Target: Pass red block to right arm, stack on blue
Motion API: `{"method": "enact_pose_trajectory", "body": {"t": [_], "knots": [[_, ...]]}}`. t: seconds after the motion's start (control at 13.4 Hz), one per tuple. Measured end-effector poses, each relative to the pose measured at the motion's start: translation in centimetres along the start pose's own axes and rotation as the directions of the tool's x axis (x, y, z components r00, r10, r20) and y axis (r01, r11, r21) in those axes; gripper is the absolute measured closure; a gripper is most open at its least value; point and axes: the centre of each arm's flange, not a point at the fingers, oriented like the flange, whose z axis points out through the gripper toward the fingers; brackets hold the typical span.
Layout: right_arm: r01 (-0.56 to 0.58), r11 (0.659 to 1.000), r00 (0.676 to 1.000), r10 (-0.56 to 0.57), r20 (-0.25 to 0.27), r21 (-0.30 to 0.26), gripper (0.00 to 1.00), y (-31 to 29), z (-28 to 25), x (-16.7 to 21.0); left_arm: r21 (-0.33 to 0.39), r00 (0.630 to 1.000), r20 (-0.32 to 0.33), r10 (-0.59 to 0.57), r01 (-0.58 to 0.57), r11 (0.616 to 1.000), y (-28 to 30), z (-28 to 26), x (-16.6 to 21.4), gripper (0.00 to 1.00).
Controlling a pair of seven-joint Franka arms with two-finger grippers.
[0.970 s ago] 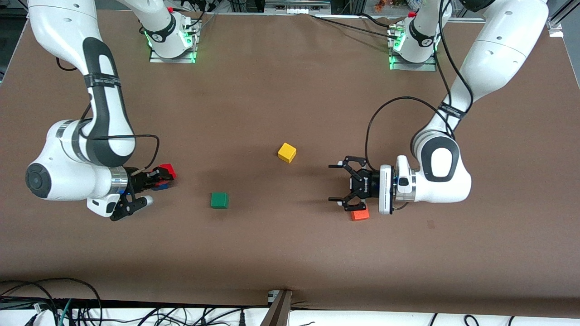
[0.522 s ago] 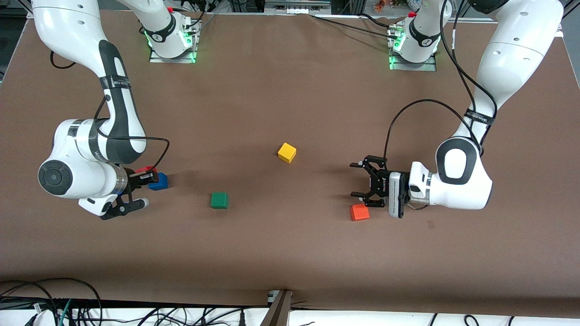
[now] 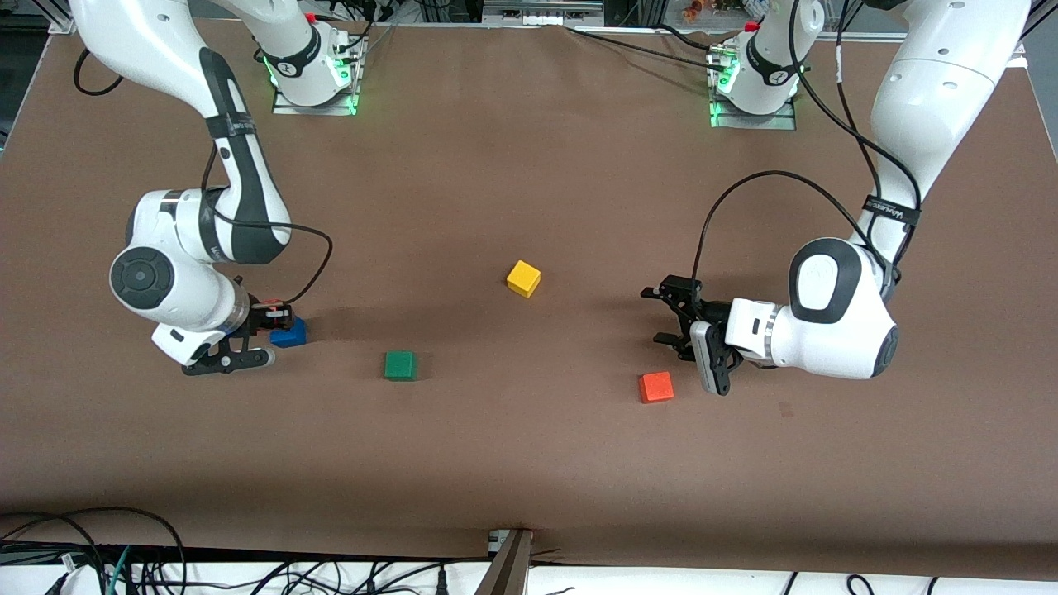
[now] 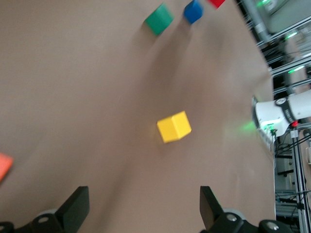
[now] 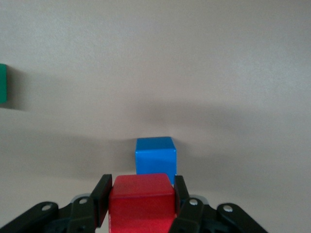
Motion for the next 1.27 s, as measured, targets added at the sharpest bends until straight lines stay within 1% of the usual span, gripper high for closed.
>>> {"method": "enact_pose_trajectory", "body": {"t": [0.15, 0.22, 0.37, 0.45, 0.52, 0.67, 0.75, 0.9, 0.97, 1.12, 1.27], "knots": [[-0.009, 1.000, 0.999, 0.009, -0.049, -0.001, 0.44, 0.4, 1.2, -0.9, 0.023, 0.993, 0.080, -0.081, 0.080, 0.997, 1.4, -1.6, -0.4, 0.00], [-0.012, 1.000, 0.998, 0.012, -0.063, -0.002, 0.44, 0.6, 2.0, -1.4, 0.056, 0.984, 0.126, -0.124, 0.117, 0.992, 2.3, -3.0, -0.8, 0.00], [-0.016, 1.000, 0.996, 0.016, -0.083, -0.004, 0.44, 0.8, 3.0, -2.1, 0.155, 0.952, 0.205, -0.227, 0.198, 0.968, 3.6, -6.7, -2.5, 0.00], [-0.017, 1.000, 0.996, 0.017, -0.089, -0.005, 0.44, 0.8, 3.2, -2.3, 0.213, 0.934, 0.219, -0.281, 0.235, 0.948, 4.0, -8.8, -3.3, 0.00], [-0.018, 1.000, 0.995, 0.017, -0.094, -0.005, 0.44, 0.8, 3.3, -2.3, 0.272, 0.918, 0.217, -0.332, 0.270, 0.924, 4.4, -10.7, -4.0, 0.00], [-0.018, 1.000, 0.994, 0.017, -0.105, -0.006, 0.44, 0.8, 3.2, -2.2, 0.371, 0.890, 0.163, -0.427, 0.346, 0.862, 5.9, -14.3, -4.6, 0.00], [-0.018, 1.000, 0.993, 0.017, -0.113, -0.006, 0.44, 0.9, 3.1, -2.2, 0.430, 0.876, 0.136, -0.463, 0.369, 0.824, 6.9, -15.8, -4.8, 0.00], [-0.018, 1.000, 0.992, 0.017, -0.127, -0.007, 0.44, 0.9, 3.1, -2.1, 0.564, 0.858, 0.107, -0.503, 0.365, 0.741, 8.7, -18.5, -5.0, 0.00], [-0.019, 1.000, 0.992, 0.017, -0.128, -0.008, 0.44, 0.9, 3.1, -2.1, 0.614, 0.855, 0.094, -0.510, 0.354, 0.706, 9.7, -19.6, -5.1, 0.00], [-0.019, 1.000, 0.992, 0.018, -0.126, -0.008, 0.44, 0.9, 3.3, -2.2, 0.670, 0.847, 0.053, -0.529, 0.362, 0.648, 11.5, -21.1, -5.0, 0.00], [-0.019, 1.000, 0.992, 0.018, -0.124, -0.008, 0.44, 0.9, 3.4, -2.3, 0.699, 0.828, 0.022, -0.560, 0.388, 0.601, 13.7, -22.3, -5.1, 0.00]]}}
